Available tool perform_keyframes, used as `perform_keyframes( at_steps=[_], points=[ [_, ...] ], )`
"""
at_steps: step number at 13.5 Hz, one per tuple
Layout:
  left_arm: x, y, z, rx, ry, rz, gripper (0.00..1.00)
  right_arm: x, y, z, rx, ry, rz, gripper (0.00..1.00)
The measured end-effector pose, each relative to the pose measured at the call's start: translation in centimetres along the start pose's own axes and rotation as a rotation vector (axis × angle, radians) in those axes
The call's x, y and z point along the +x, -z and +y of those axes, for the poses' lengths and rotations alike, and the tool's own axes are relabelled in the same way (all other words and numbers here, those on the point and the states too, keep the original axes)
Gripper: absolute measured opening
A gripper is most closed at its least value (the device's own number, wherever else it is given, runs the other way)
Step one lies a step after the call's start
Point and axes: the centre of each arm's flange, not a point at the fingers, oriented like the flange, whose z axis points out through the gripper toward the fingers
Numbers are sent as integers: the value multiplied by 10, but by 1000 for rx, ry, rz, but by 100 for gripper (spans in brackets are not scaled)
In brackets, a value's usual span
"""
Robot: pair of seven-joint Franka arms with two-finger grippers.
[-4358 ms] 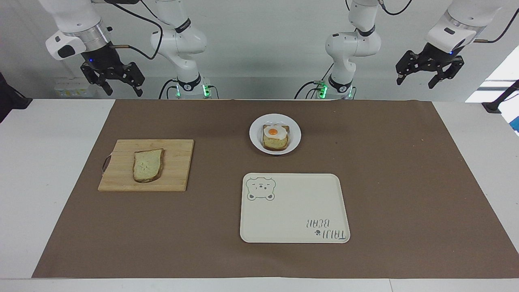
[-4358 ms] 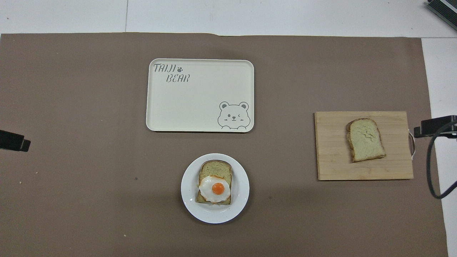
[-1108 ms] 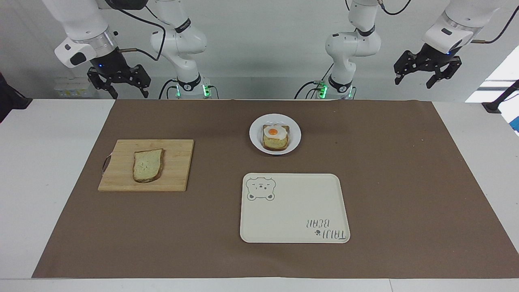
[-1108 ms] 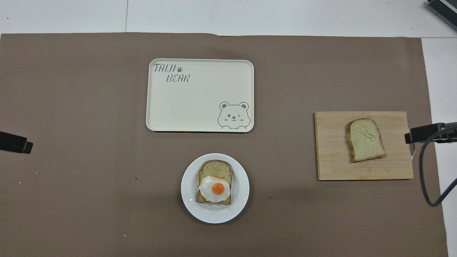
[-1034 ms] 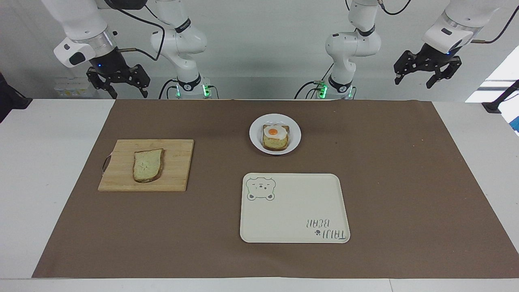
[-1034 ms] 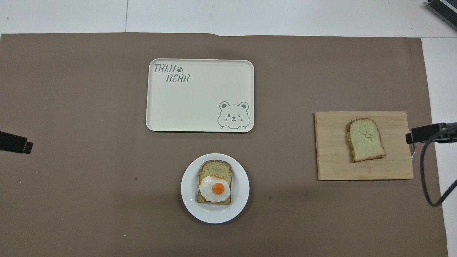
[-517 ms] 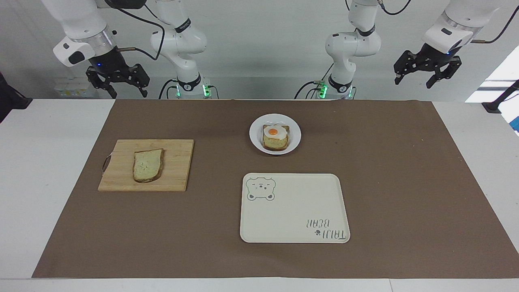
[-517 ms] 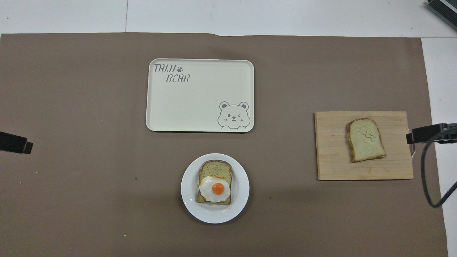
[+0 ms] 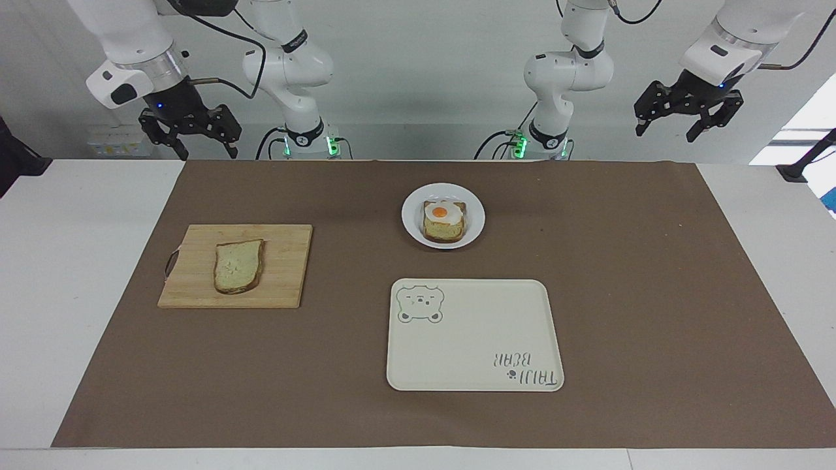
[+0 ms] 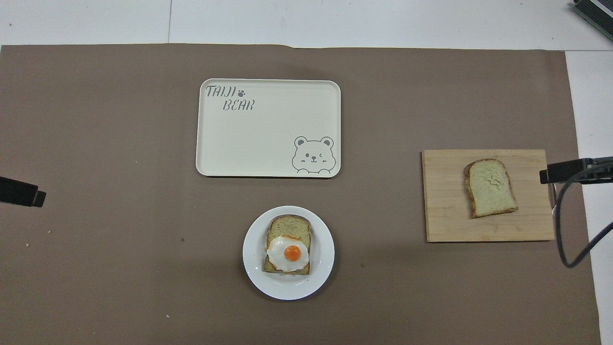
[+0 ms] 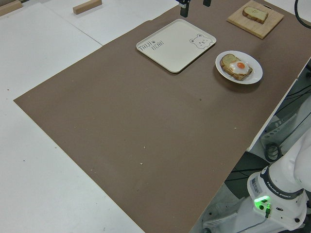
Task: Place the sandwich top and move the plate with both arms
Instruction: 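Reach the right gripper over the bread slice on the cutting board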
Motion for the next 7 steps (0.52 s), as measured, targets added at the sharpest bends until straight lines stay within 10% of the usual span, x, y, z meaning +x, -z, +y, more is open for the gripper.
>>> perform_keyframes(
  at_steps=[7],
  points=[
    [0, 0, 1, 0, -1, 0, 100, 25, -31, -3, -7, 5, 16, 100]
  ],
)
